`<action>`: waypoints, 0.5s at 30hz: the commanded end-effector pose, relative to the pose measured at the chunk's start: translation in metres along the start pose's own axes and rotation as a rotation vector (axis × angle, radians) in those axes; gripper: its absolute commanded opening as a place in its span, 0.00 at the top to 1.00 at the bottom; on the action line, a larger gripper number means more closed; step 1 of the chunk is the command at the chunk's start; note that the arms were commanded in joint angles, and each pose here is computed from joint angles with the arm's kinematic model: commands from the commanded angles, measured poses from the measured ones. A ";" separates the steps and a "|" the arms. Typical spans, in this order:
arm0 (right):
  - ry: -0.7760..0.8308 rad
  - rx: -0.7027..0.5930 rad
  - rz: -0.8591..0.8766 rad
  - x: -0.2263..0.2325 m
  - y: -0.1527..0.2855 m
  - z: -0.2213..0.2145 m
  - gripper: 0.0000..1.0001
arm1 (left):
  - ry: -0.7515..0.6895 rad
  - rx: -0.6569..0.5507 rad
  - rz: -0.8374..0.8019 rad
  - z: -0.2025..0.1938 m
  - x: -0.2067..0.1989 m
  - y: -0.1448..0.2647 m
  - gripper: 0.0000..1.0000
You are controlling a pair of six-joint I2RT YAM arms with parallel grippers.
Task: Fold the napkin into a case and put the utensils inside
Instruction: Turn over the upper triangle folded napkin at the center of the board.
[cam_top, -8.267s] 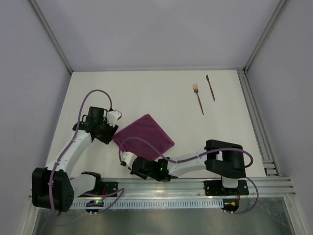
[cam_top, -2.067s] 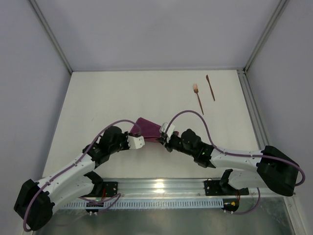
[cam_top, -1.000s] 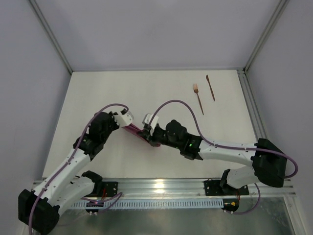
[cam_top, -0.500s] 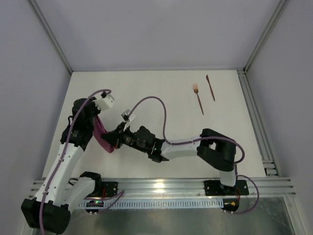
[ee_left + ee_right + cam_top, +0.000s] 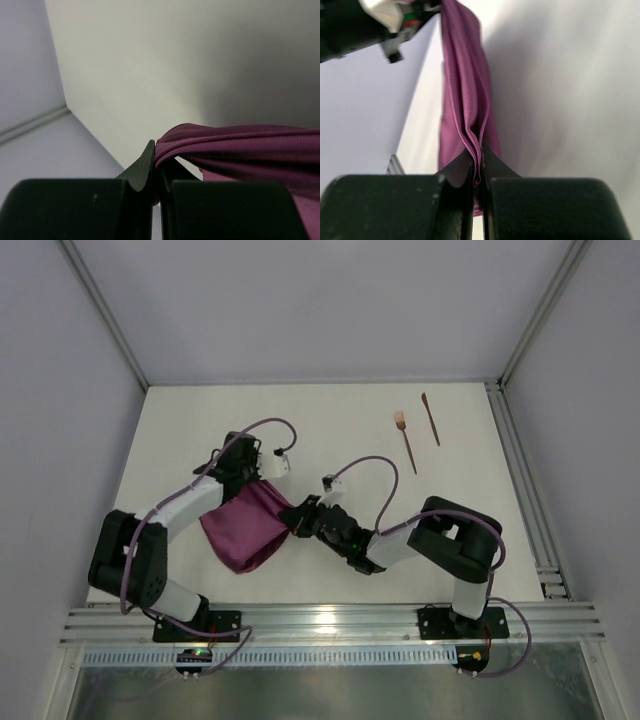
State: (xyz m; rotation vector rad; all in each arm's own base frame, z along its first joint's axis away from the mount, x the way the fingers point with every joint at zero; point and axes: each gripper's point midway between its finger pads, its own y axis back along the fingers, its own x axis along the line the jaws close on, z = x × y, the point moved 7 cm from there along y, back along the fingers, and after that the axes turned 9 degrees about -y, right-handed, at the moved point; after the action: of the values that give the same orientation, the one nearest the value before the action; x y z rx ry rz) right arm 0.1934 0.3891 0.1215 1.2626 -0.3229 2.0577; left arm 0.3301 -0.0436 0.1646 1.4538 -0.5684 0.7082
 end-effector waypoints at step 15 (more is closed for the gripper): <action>-0.167 -0.171 -0.277 -0.097 0.090 0.024 0.96 | -0.140 -0.098 0.017 0.148 0.015 -0.078 1.00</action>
State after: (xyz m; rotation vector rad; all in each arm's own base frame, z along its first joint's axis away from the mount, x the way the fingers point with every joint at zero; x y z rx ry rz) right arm 0.1879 0.2817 0.0669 1.2744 -0.3580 1.6990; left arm 0.3768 -0.1927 0.1018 1.3998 -0.6716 0.3910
